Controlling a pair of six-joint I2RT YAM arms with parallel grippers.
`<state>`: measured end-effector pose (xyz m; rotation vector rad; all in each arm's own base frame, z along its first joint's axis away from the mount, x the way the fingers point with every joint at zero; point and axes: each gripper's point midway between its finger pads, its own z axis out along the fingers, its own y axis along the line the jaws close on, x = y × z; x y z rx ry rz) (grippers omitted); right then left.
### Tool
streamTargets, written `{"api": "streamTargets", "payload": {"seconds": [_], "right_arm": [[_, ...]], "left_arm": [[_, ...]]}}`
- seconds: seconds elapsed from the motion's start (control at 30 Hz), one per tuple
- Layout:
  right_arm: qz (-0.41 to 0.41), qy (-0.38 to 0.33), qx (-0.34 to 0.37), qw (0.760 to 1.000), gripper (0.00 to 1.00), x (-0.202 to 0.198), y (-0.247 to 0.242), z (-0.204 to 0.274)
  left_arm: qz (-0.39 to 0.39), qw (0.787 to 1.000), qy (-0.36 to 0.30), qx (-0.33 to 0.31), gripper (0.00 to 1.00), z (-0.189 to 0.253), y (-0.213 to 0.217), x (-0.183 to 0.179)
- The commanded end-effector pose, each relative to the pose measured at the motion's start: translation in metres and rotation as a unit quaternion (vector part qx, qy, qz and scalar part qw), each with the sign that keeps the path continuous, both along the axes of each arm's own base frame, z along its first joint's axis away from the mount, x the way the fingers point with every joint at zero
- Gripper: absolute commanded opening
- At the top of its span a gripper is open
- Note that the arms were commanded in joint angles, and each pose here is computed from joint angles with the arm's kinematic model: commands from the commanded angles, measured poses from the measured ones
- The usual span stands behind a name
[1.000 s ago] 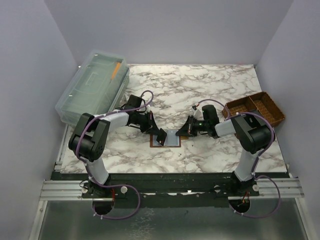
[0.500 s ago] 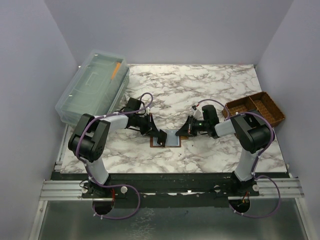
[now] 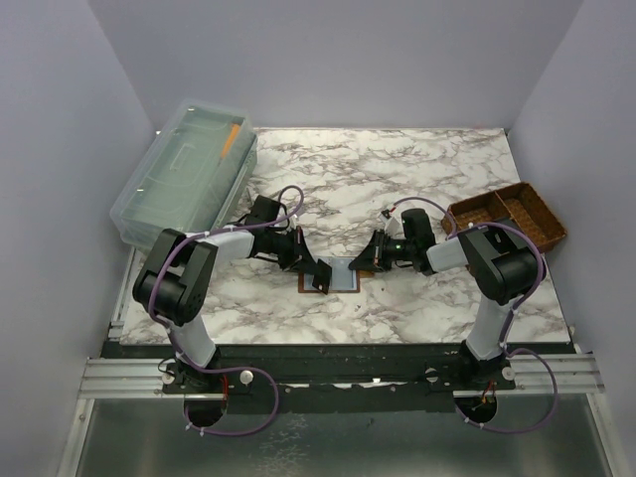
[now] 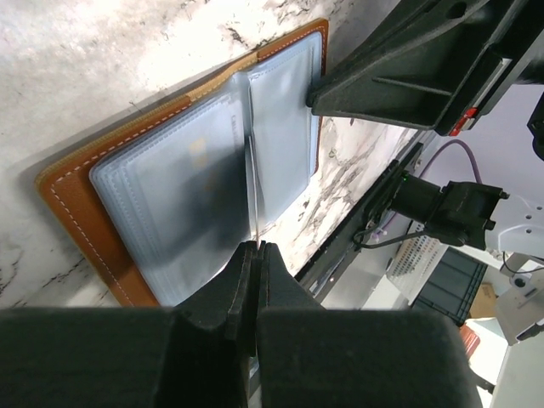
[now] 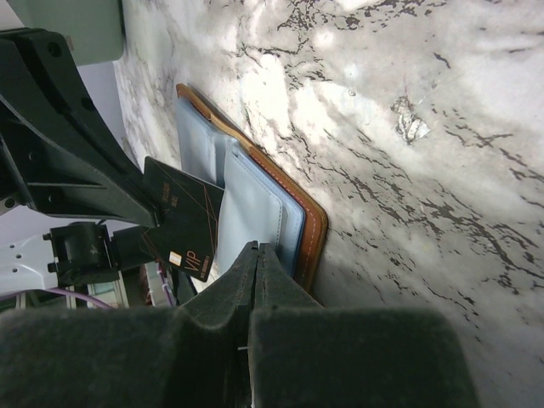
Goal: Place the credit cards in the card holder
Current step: Insert the credit card into the card holder.
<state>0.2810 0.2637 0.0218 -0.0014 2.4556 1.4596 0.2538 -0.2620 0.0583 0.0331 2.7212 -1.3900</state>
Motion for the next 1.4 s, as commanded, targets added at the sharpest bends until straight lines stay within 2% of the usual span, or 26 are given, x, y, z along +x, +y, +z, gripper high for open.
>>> {"api": "streamTargets", "payload": {"seconds": [0.0, 0.93, 1.37], "right_arm": [[0.003, 0.014, -0.024, 1.0, 0.0, -0.007, -0.005, -0.019], [0.007, 0.016, -0.02, 1.0, 0.0, -0.01, -0.004, -0.02], [0.008, 0.015, -0.015, 1.0, 0.0, -0.009, -0.003, -0.019]], "left_arm": [[-0.019, 0.999, -0.018, -0.026, 0.0, 0.017, -0.006, -0.009], [-0.009, 0.999, -0.03, -0.024, 0.0, 0.019, -0.004, -0.019], [-0.004, 1.0, -0.011, -0.013, 0.0, 0.003, -0.008, -0.008]]}}
